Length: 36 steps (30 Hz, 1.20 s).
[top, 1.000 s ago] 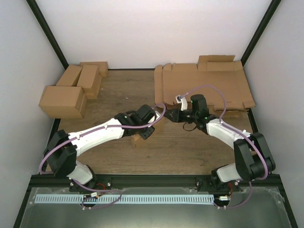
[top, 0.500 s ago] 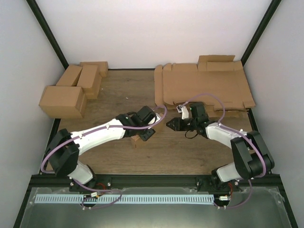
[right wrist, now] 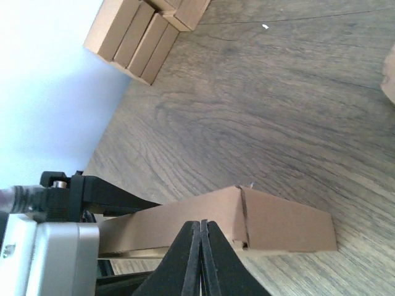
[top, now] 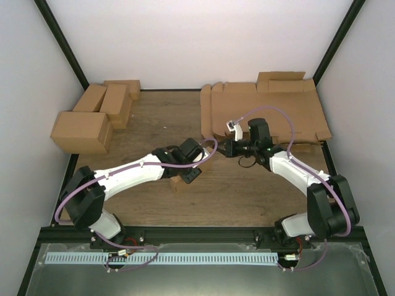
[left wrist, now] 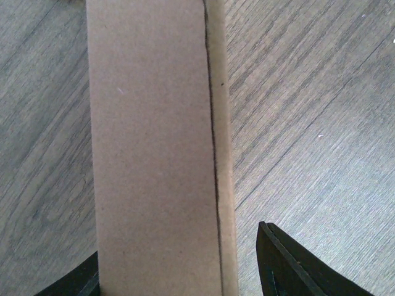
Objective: Fold the paper box
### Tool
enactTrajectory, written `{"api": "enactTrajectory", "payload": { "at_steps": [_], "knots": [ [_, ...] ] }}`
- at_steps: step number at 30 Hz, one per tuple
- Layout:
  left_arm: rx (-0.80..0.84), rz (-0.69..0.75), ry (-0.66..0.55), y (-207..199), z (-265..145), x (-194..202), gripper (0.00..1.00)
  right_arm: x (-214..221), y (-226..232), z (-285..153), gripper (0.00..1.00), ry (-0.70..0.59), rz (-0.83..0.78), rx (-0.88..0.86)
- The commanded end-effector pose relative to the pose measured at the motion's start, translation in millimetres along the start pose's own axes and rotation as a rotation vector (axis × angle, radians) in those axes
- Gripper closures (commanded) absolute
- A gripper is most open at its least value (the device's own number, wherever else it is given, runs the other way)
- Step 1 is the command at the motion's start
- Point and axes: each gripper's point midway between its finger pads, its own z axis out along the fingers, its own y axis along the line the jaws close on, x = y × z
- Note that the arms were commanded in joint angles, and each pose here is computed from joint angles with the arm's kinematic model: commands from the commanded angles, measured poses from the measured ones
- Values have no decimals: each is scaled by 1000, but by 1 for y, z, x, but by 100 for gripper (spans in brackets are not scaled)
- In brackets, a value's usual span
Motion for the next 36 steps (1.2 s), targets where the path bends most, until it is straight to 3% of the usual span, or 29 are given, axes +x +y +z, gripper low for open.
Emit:
{"api": "enactTrajectory", "payload": {
  "at_steps": [1, 7, 17, 22, 24, 28, 32, 36],
  "knots": [
    [11, 18, 18, -2, 6, 2, 49, -21, 24, 3, 99, 7, -32, -113],
    [9, 16, 22, -2, 10, 3, 49, -13, 29, 19, 99, 79, 17, -217],
    [8, 9, 0, -2, 11, -2, 49, 50, -31, 51, 99, 223, 251, -147],
    [0, -34, -65, 1, -4, -21, 37, 50, -31, 49, 99, 210, 249, -133],
    [4, -75, -123, 3, -20, -39, 28, 48, -31, 48, 99, 204, 238, -122],
    [29, -165, -264, 7, -67, -73, 1, 45, -30, 47, 99, 199, 220, -114],
    [21, -294, -386, 19, -117, -85, 0, 45, -30, 47, 99, 199, 210, -117],
    [-42, -612, -406, 52, -136, -52, 0, 42, -28, 46, 99, 196, 196, -116]
  ]
}}
